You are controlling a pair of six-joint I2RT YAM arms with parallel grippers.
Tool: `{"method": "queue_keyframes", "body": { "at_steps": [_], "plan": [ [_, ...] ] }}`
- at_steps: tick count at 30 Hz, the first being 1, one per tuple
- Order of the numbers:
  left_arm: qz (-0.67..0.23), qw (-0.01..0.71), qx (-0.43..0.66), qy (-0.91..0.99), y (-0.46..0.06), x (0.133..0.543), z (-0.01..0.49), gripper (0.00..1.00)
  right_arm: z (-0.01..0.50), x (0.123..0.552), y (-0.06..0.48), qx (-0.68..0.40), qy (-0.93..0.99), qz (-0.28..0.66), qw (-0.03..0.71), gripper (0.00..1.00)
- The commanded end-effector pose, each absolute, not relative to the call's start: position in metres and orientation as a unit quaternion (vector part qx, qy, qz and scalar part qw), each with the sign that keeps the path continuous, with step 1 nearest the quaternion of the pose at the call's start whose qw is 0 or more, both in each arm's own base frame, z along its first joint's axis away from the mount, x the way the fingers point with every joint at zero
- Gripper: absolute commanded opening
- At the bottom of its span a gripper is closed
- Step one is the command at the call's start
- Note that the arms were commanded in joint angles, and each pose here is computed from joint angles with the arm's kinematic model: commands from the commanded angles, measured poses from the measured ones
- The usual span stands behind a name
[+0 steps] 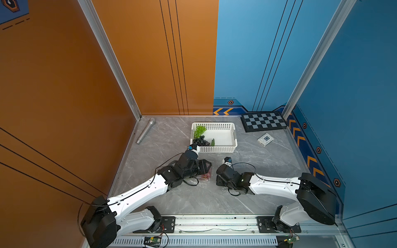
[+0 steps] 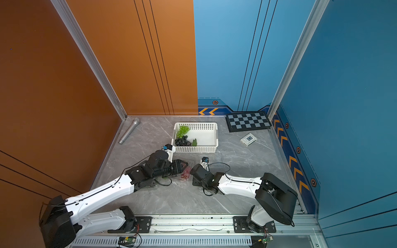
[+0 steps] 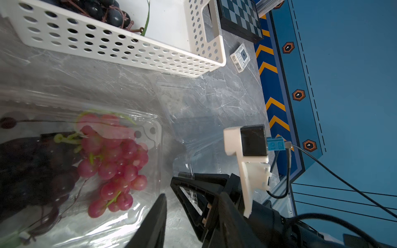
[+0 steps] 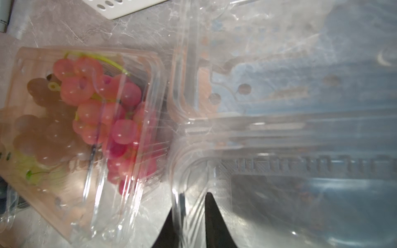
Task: Pack grapes into containers
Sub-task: Move the packing box to the center of the board.
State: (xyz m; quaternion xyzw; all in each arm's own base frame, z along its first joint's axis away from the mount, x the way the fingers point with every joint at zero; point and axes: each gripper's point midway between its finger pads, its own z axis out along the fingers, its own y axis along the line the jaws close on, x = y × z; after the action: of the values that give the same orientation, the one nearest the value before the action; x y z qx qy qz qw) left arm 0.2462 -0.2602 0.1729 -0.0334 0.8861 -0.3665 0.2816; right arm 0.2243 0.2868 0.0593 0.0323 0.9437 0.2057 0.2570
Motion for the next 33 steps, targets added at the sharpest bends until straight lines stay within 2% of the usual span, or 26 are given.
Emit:
{"method": "queue_keyframes", "body": {
  "at_steps": [1, 7, 12, 16, 20, 25, 33],
  "plan": [
    [-0.352, 0.282, -0.048, 0.891, -0.250, 0.247, 0.167, 0.42, 0.081, 0.236, 0.300, 0.041, 0.929, 0.229, 0.287, 0.30],
    [-0.353, 0.284, -0.050, 0.890, -0.250, 0.248, 0.167, 0.42, 0.101, 0.236, 0.297, 0.035, 0.921, 0.242, 0.302, 0.41],
    [-0.354, 0.290, -0.053, 0.887, -0.248, 0.251, 0.172, 0.42, 0.118, 0.237, 0.277, 0.030, 0.918, 0.230, 0.321, 0.41],
    [-0.348, 0.309, -0.066, 0.883, -0.237, 0.260, 0.185, 0.43, 0.154, 0.250, 0.258, 0.008, 0.906, 0.229, 0.355, 0.43],
    [-0.324, 0.323, -0.090, 0.885, -0.216, 0.268, 0.193, 0.49, 0.189, 0.283, 0.253, -0.025, 0.893, 0.231, 0.384, 0.50],
    [-0.321, 0.347, -0.124, 0.873, -0.197, 0.279, 0.205, 0.54, 0.203, 0.335, 0.278, -0.082, 0.895, 0.236, 0.370, 0.58],
    [-0.332, 0.353, -0.152, 0.862, -0.178, 0.287, 0.214, 0.56, 0.157, 0.417, 0.331, -0.110, 0.908, 0.241, 0.324, 0.63]
  ]
}}
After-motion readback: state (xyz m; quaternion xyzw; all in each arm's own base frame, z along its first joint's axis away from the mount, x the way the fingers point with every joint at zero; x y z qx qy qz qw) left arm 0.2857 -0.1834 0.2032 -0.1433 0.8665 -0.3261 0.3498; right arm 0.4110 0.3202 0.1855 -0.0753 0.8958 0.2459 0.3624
